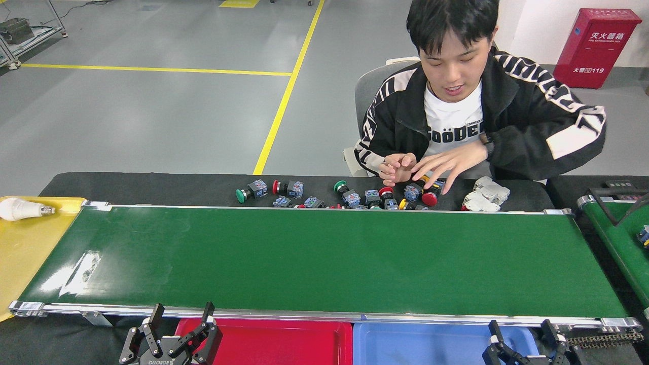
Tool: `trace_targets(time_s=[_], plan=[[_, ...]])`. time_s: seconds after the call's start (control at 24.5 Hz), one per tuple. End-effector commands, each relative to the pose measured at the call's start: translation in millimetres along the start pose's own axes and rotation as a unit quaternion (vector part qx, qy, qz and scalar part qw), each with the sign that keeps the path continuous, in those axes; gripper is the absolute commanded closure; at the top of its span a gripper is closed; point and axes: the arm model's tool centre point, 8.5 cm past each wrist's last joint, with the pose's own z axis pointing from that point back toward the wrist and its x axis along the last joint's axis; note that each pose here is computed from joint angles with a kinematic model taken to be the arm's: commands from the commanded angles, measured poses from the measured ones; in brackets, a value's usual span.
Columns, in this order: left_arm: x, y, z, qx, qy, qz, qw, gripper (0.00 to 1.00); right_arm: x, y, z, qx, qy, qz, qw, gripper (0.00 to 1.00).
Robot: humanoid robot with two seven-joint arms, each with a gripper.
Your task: Pick switch part from conveyor to tray
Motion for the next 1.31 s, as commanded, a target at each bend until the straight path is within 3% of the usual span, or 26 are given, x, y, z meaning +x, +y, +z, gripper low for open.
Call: trace_targets(time_s=[0.0, 0.29, 0.57, 0.86, 1.27], plan=[[-0.6, 7.0, -1.6, 0.013, -0.003, -0.005, 1.0, 0.0, 1.1, -5.3, -1.5, -0.008, 0.0, -0.001, 1.0, 0.02], [0.6, 7.9, -1.9, 0.018, 0.0, 0.001, 1.0, 0.0, -0.4, -5.1, -0.9, -0.007, 0.003, 0.001, 1.0, 0.02], [-6.3, 23.4, 2.6, 0.114, 0.004, -0.008, 0.993, 0.0, 0.0, -5.7, -1.4, -0.01, 0.003, -0.001, 1.0, 0.02], [-8.2, 25.1, 1.5, 0.117, 0.004, -0.01, 0.993, 0.0, 0.5, -6.7, -3.0, -0.011, 0.002, -0.001, 1.0, 0.02], [-4.1, 13.9, 2.1, 0.064, 0.003, 0.0, 0.998, 0.0, 2.8, -6.1, -4.3, -0.009, 0.005, -0.007, 1.0, 0.02]])
